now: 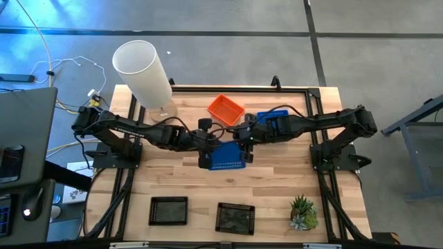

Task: Stack baskets by color
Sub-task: Stack the left blue bin on top of the right blue bin

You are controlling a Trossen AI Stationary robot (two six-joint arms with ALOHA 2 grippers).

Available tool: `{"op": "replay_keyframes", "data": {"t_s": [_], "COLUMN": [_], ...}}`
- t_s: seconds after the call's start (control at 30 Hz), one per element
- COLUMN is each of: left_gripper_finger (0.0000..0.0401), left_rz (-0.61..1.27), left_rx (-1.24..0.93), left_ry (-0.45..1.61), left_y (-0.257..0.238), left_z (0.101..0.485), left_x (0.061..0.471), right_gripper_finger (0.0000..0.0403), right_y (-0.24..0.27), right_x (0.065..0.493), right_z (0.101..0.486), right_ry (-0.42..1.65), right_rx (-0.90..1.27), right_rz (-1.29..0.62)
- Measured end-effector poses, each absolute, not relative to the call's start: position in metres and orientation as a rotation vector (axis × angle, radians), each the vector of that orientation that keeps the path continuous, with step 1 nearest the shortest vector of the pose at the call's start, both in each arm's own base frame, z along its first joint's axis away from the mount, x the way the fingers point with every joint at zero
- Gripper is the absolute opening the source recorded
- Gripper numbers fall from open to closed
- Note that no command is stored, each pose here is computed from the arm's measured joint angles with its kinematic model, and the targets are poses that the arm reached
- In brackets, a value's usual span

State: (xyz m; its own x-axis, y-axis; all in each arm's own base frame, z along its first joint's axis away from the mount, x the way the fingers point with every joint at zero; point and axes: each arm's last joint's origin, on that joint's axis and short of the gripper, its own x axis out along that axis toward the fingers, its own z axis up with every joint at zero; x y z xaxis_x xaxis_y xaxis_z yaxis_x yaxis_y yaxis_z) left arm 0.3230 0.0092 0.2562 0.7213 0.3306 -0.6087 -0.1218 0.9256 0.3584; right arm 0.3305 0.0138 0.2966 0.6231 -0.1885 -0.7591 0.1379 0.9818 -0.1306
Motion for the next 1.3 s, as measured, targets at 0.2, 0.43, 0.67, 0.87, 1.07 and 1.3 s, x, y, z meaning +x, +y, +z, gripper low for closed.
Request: {"op": "replay_keyframes", "data": {"t_s": [0.2,0.43,0.67,0.87,1.07,1.3], "left_gripper_finger": [0.0000,0.0000,0.0001,0.0017,0.0071,0.0130], "left_rz": [0.303,0.305,0.310,0.319,0.307,0.318], "left_rx": [0.354,0.351,0.344,0.339,0.351,0.362], "left_ry": [0.693,0.686,0.687,0.691,0.721,0.770], "left_y": [0.009,0.009,0.013,0.016,0.017,0.018], "left_z": [0.259,0.260,0.260,0.260,0.258,0.255], "left_x": [0.325,0.326,0.326,0.325,0.323,0.320], "right_gripper_finger": [0.0079,0.0007,0.0003,0.0001,0.0000,0.0000], "right_y": [0.014,0.013,0.013,0.013,0.011,0.010], "right_x": [0.329,0.328,0.328,0.327,0.325,0.320], "right_z": [0.295,0.295,0.295,0.293,0.292,0.289], "right_ry": [0.899,0.909,0.911,0.925,0.939,0.993], "right_rx": [-0.042,-0.043,-0.048,-0.044,-0.047,-0.079], "right_rz": [-0.169,-0.179,-0.198,-0.208,-0.255,-0.313]}}
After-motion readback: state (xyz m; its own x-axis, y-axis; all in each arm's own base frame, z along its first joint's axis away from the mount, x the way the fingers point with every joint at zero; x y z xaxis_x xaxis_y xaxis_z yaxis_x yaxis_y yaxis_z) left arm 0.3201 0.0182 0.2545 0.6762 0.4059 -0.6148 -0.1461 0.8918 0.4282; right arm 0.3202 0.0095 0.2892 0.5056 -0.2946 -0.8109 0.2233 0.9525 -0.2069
